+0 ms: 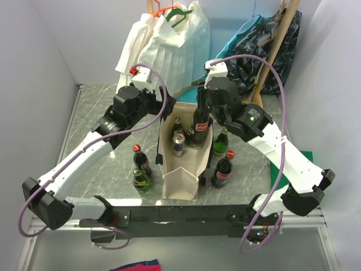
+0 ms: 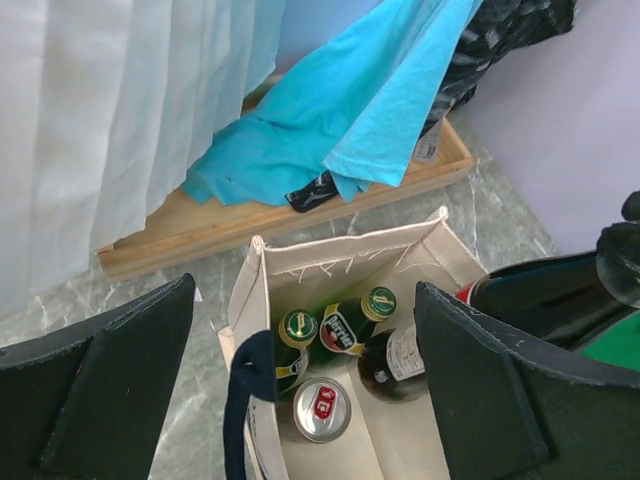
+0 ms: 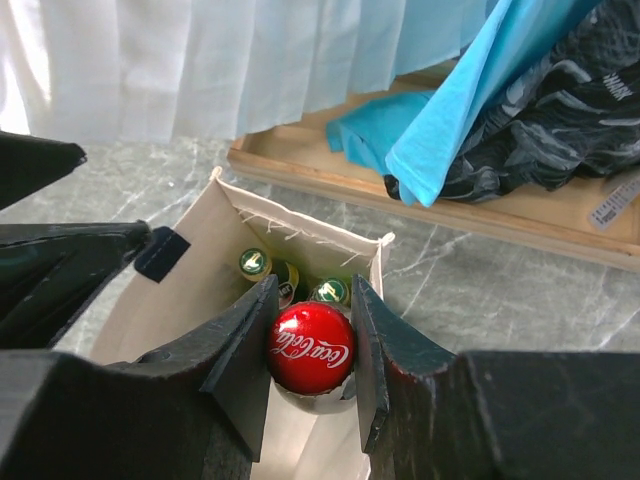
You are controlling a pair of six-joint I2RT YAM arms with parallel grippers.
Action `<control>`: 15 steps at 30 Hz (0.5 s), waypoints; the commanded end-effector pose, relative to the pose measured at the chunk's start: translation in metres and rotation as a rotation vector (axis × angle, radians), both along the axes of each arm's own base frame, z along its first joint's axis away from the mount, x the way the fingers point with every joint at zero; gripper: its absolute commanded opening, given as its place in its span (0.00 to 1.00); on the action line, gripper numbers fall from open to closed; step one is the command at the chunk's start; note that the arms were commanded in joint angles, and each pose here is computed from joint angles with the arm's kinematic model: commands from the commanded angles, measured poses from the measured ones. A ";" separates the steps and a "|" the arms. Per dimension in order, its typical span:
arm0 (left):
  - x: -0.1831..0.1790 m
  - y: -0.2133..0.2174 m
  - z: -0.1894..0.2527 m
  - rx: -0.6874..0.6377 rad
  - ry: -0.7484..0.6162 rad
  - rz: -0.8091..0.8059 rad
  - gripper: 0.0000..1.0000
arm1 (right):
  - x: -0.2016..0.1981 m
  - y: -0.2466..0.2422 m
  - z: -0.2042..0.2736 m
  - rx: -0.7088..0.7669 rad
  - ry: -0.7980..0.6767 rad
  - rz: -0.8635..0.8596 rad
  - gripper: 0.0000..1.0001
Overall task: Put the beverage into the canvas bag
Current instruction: Place the drink in the canvas bag.
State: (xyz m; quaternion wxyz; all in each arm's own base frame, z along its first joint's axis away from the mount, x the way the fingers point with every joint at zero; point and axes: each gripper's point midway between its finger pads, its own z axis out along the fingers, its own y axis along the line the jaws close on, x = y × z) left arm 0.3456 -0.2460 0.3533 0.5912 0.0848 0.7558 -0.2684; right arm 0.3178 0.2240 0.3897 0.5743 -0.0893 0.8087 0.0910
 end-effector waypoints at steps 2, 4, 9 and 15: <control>0.007 -0.010 0.004 0.003 -0.018 -0.035 0.96 | -0.005 -0.015 0.101 0.282 -0.268 -0.052 0.00; 0.008 -0.012 0.003 0.007 -0.009 -0.037 0.96 | -0.005 -0.013 0.100 0.280 -0.261 -0.048 0.00; 0.009 -0.012 0.000 0.007 0.003 -0.034 0.96 | -0.003 -0.012 0.098 0.279 -0.260 -0.048 0.00; 0.003 -0.012 -0.005 0.021 0.016 -0.060 0.96 | 0.000 -0.011 0.086 0.293 -0.267 -0.068 0.00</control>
